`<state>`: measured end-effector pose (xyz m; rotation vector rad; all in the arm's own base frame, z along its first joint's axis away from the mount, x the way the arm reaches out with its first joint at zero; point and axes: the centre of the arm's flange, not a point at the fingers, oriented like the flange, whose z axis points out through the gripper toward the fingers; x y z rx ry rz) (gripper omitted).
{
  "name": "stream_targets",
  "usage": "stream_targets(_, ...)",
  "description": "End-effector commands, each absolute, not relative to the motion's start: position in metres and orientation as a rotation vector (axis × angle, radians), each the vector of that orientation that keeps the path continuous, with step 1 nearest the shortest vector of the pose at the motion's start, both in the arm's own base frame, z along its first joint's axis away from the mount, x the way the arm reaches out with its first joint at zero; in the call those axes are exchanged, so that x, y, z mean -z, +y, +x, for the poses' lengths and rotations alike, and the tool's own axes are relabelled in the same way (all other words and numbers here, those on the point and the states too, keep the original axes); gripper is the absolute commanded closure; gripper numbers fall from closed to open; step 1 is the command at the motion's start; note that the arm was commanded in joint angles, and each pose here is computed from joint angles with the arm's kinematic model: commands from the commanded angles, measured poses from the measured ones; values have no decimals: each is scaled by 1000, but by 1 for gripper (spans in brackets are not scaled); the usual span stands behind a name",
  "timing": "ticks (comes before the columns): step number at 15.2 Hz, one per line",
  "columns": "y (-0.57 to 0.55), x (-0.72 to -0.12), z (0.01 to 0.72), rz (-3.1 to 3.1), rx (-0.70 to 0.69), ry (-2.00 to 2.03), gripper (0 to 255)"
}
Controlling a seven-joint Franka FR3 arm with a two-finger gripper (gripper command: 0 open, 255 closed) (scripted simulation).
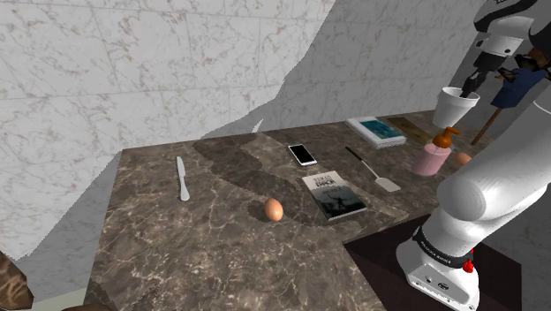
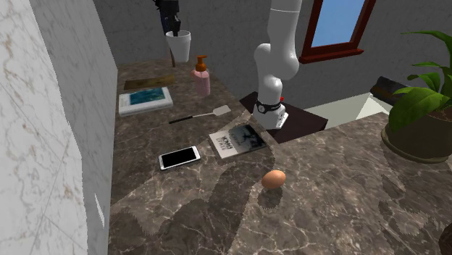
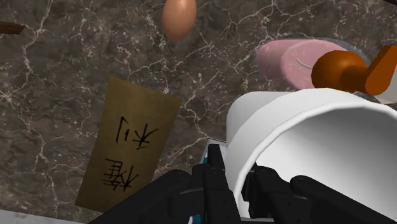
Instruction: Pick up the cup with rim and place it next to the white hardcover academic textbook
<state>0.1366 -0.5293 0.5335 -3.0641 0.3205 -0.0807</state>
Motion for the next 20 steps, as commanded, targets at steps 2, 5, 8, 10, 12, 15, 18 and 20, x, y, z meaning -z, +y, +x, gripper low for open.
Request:
stream_targets(2, -528, -518, 138, -3065, 81, 320, 255)
stream_targets(5, -528, -502, 138, -3065, 81, 320, 255)
stream_targets(8, -528, -486, 138, -3065, 81, 320, 255)
stream_targets(10, -528, -475, 138, -3065, 81, 320, 255)
stream_targets(12, -528, -465, 138, -3065, 81, 320, 255)
stream_targets(15, -528, -449, 138, -3065, 81, 320, 255)
stream_targets(18, -528, -433, 138, -3065, 81, 320, 255)
stream_targets(20, -528, -423, 138, -3065, 81, 320, 255)
